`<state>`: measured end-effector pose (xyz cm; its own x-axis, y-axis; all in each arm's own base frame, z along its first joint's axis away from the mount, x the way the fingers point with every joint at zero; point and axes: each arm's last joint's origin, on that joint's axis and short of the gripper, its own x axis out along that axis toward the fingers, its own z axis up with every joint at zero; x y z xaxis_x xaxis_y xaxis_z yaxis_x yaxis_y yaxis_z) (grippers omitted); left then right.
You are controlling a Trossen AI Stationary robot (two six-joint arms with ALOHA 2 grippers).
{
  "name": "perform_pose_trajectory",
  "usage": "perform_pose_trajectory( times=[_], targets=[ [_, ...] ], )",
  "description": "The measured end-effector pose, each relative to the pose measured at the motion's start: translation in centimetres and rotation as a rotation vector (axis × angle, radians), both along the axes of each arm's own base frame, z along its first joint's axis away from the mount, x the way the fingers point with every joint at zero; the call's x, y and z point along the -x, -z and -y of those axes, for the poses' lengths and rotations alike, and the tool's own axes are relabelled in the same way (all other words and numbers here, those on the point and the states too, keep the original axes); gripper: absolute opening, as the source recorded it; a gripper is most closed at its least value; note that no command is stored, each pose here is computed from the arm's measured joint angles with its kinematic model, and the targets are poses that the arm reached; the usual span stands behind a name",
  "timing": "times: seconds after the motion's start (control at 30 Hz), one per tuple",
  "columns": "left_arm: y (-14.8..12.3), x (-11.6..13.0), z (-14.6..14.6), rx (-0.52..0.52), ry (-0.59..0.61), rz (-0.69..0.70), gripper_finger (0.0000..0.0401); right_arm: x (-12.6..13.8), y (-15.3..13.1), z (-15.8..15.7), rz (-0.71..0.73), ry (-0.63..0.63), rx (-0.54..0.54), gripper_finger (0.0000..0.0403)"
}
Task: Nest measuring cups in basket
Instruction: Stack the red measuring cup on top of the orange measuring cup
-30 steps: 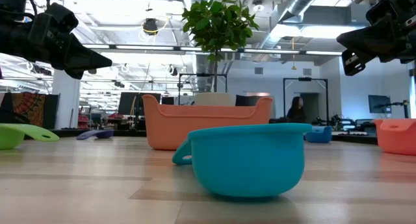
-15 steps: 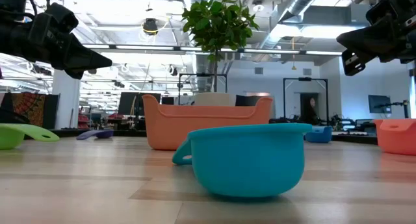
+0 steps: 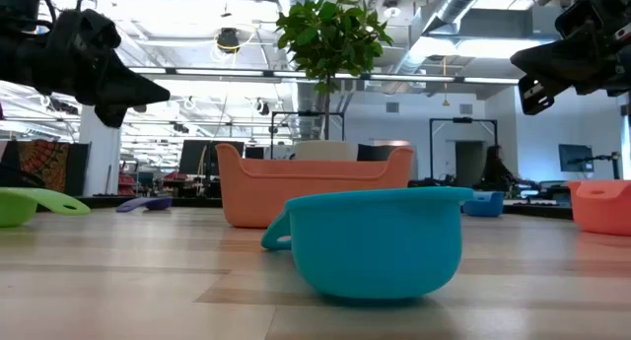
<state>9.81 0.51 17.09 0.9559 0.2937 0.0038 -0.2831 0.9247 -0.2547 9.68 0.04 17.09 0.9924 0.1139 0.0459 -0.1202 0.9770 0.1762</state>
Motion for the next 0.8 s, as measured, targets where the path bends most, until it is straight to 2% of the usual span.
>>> perform_pose_trajectory(
  times=[0.07, 0.23, 0.37, 0.47, 0.67, 0.8],
  targets=[
    [0.0, 0.0, 0.0, 0.106, -0.014, 0.037, 0.0, 0.0, 0.0, 0.0, 0.001, 0.0, 0.0, 0.0028],
    [0.0, 0.0, -0.4, 0.269, -0.142, 0.098, 0.0, 0.0, 0.0, 0.0, 0.001, 0.001, 0.011, 0.0029],
    [-0.2, -0.3, -0.4, 0.47, -0.142, 0.194, 0.0, 0.0, 0.0, 0.1, 0.009, 0.039, 0.109, 0.0035],
    [-0.5, -0.8, -0.2, 0.539, -0.104, 0.239, 0.0, 0.0, -0.1, 0.1, 0.023, 0.039, 0.132, 0.0037],
    [-1.9, -2.7, 0.4, 0.557, -0.089, 0.184, 0.0, 0.2, -1.4, 0.2, 0.143, 0.043, -0.09, 0.003],
    [-3.8, -4.9, 0.8, 0.492, -0.084, 0.088, 0.0, 0.3, -1.9, 0.5, 0.19, 0.119, -0.288, 0.0023]
  ],
)
